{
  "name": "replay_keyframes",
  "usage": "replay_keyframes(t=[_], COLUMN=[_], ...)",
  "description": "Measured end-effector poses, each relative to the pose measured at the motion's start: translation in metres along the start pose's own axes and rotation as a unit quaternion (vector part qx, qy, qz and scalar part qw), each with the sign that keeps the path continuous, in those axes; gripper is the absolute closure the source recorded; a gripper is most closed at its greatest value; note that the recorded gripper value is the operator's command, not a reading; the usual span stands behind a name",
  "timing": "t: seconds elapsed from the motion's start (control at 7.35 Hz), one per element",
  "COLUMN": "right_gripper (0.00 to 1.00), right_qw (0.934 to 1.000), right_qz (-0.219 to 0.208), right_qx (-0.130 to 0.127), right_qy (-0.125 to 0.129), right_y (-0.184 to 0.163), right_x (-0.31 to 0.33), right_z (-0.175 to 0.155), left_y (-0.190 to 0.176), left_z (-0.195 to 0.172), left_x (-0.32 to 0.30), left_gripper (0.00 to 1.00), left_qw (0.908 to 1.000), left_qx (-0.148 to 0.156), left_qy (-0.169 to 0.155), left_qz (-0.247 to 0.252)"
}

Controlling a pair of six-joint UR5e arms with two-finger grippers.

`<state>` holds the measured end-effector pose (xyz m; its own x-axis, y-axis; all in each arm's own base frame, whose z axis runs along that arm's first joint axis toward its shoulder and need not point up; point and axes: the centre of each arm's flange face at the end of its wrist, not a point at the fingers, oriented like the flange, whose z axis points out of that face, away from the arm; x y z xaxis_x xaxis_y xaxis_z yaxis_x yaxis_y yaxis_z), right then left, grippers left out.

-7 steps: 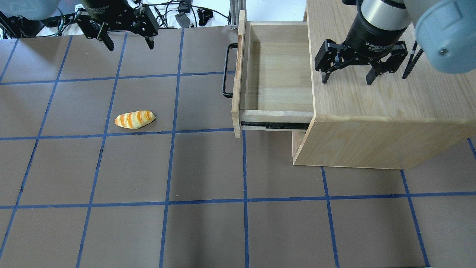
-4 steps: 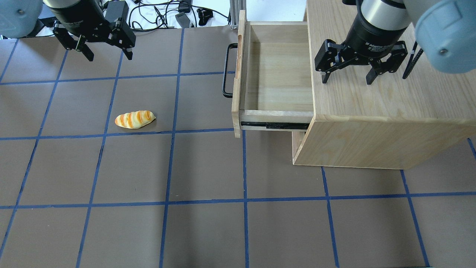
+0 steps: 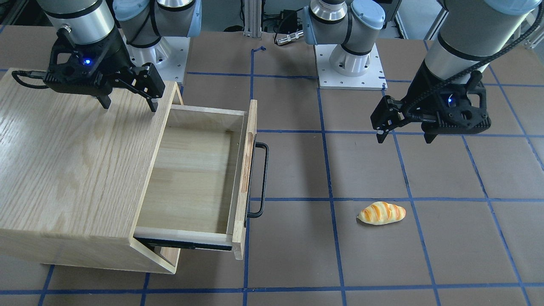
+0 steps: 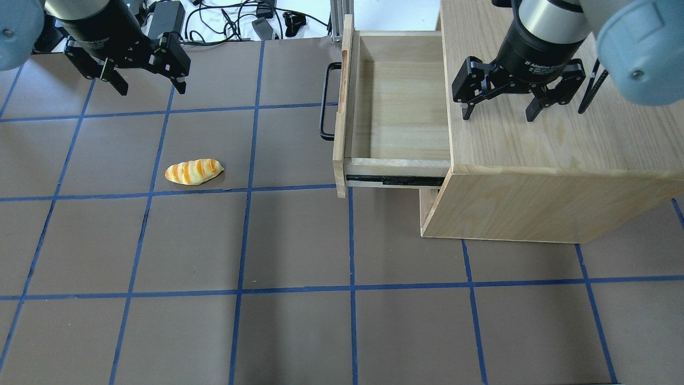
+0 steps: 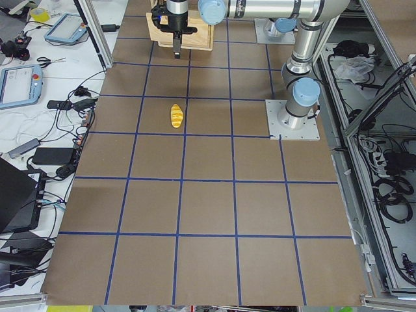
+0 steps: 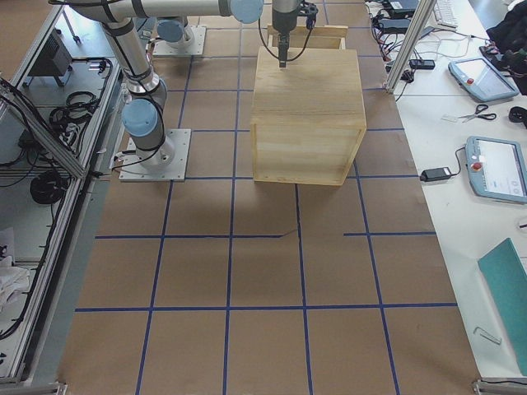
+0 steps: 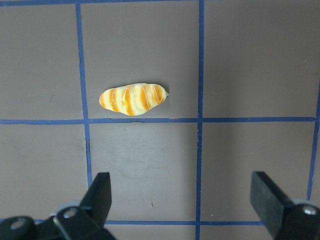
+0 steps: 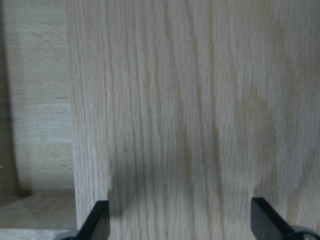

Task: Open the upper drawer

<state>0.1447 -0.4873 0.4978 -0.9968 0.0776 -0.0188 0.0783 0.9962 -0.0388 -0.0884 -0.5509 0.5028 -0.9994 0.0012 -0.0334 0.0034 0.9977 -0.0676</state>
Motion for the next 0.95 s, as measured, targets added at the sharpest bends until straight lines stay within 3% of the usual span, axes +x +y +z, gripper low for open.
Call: replay_keyframes(t=[0.95], right_gripper=[0.0], right_qw=[1.0], right_qz=[0.0], right_qx=[0.0], right_qy=[0.0], right_y=[0.0], right_x=[0.0001], right_z=[0.0], left_y=[0.0083], left_z=[0.0041], left_x=[0.0021], left_gripper=[0.0], left_qw=[1.0], left_qx=[-0.001], left_qy=[0.006], left_qz=[0.0])
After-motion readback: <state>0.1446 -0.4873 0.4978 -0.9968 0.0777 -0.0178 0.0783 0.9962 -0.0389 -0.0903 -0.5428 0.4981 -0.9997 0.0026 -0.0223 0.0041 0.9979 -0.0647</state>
